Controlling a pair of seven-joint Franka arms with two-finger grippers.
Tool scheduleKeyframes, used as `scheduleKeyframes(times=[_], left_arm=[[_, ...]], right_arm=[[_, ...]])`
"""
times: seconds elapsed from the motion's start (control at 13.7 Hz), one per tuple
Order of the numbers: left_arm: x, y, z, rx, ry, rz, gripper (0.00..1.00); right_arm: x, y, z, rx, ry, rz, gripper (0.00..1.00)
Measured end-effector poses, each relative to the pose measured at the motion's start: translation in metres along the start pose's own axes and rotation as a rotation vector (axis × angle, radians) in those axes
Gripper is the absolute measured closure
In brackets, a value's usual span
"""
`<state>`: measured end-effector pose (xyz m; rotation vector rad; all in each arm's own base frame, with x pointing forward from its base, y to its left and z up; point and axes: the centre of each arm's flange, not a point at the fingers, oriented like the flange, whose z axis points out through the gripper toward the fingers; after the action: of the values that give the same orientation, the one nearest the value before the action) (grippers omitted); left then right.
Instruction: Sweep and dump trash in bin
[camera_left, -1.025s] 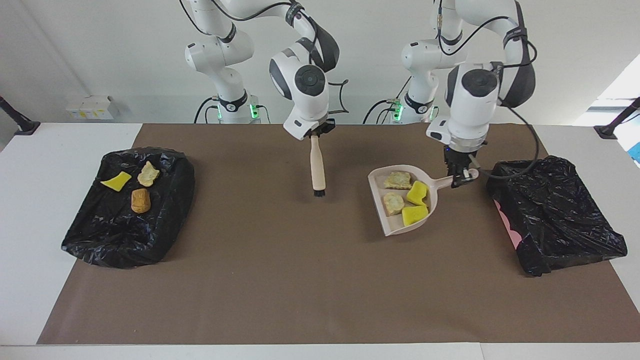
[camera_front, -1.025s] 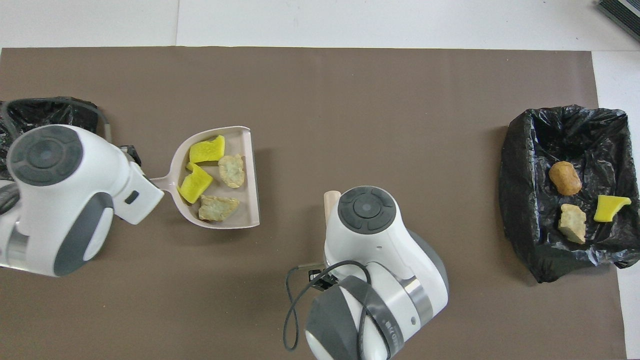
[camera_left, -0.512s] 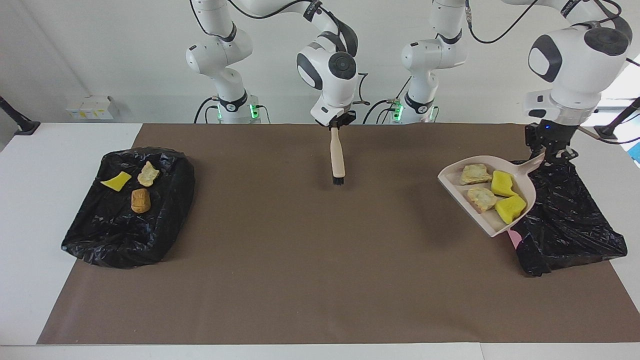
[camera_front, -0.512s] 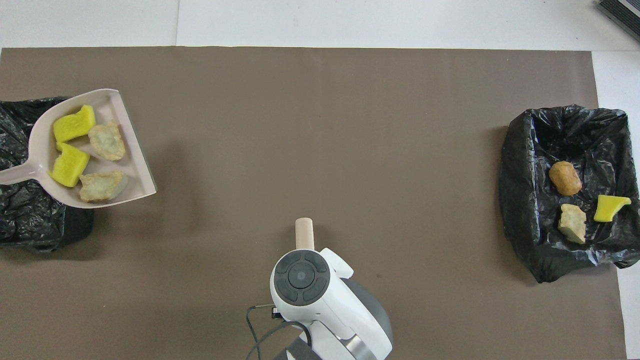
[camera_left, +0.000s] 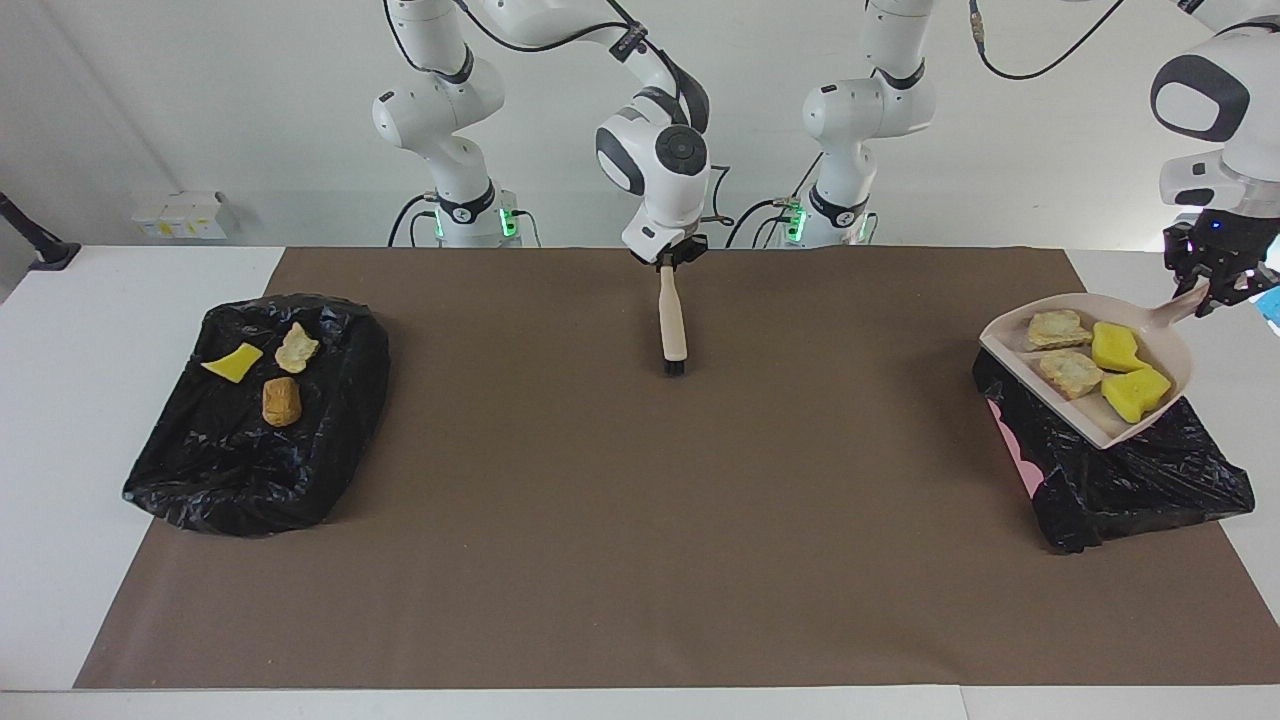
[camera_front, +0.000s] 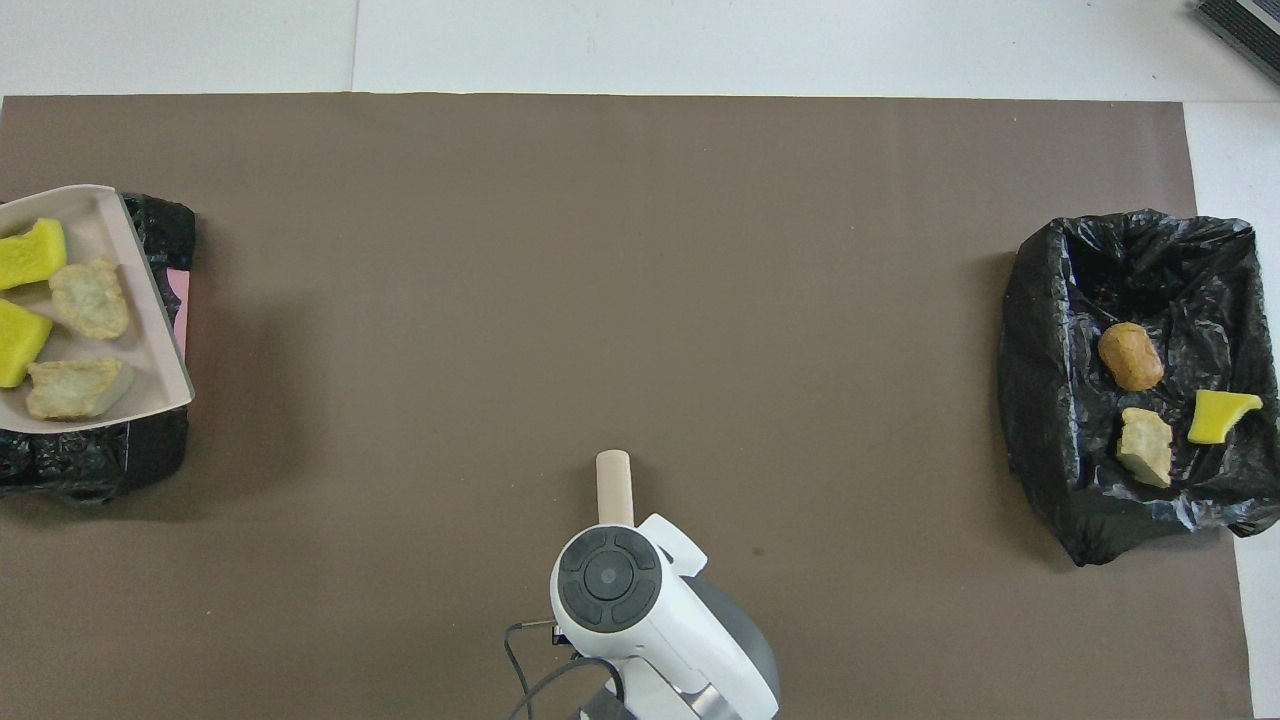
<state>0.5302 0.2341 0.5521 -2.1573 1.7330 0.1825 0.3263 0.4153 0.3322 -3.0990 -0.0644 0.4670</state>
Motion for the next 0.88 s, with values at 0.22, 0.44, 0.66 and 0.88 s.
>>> scheduleKeyframes(times=[0.22,0.44,0.66,0.88], left_arm=[[-0.003,-0.010,0.013,0.023,-0.185,0.120,0.69],[-0.003,-0.013,0.016,0.015,-0.314,0.206,0.69],[-0.002,-0.015,0.012,0.020,-0.412,0.236,0.69],[0.014,-0.018,-0.003,0.019,-0.490,0.252,0.69]], right_arm=[[0.001,-0.002,-0.001,0.005,0.005,-0.001,0.58],[0.014,-0.002,-0.029,0.033,0.020,0.015,0.20],[0.034,0.017,-0.075,0.044,0.001,0.060,0.00],[0.053,0.049,-0.129,0.065,-0.002,0.097,0.00]])
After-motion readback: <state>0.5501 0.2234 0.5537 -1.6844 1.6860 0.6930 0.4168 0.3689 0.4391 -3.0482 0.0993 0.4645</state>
